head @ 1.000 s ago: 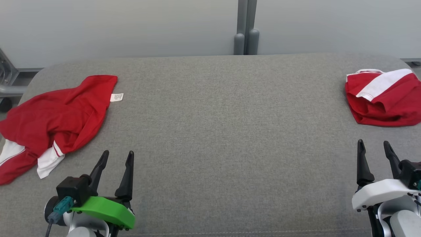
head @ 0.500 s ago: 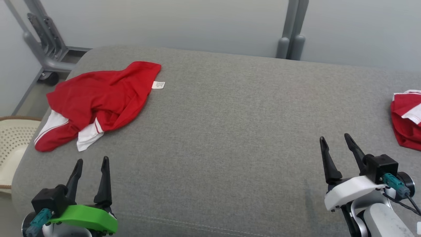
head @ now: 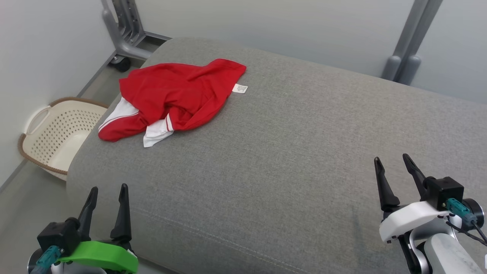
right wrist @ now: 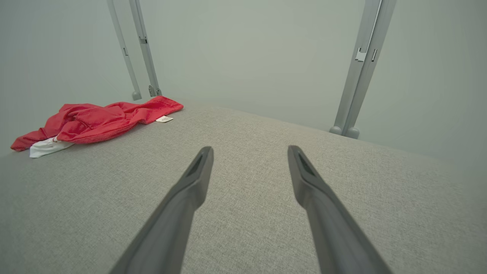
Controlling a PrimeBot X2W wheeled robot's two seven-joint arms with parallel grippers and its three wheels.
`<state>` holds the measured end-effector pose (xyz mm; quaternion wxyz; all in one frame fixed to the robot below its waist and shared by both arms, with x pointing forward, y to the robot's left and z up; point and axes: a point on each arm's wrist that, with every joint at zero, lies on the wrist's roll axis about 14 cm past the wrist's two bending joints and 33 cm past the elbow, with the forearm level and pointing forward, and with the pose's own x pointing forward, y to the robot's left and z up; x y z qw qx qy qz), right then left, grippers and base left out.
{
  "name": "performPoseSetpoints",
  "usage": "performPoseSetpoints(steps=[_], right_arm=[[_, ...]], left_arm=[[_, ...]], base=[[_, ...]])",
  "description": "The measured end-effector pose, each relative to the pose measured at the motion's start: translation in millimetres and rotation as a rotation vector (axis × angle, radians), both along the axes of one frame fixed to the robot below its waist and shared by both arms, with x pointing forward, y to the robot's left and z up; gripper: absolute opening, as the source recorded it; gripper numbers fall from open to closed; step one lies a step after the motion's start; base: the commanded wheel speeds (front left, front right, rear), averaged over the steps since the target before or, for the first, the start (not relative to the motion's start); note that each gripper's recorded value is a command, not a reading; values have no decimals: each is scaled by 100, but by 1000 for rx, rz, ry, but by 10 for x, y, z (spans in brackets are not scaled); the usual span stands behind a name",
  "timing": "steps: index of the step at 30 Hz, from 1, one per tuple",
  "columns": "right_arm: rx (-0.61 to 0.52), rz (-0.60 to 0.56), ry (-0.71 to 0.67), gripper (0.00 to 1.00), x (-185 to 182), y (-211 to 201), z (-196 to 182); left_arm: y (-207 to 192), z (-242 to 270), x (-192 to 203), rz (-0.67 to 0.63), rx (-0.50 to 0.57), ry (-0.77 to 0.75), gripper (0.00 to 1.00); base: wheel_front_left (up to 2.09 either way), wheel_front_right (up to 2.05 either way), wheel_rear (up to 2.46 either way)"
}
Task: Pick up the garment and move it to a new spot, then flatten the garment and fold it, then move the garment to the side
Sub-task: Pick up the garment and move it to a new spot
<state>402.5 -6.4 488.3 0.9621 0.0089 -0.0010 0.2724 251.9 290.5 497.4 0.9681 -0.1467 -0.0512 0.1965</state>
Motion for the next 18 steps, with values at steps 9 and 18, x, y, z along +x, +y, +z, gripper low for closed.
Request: performPoseSetpoints(steps=[9, 18], right_arm=[[0, 69, 5, 100, -13, 268, -19], [-7, 74, 14, 100, 26, 277, -79]], left_arm=[[169, 7, -215, 67, 9, -1, 100], [92, -131, -101, -1, -67, 51, 100]], base=[[0, 0, 0], [0, 0, 0]])
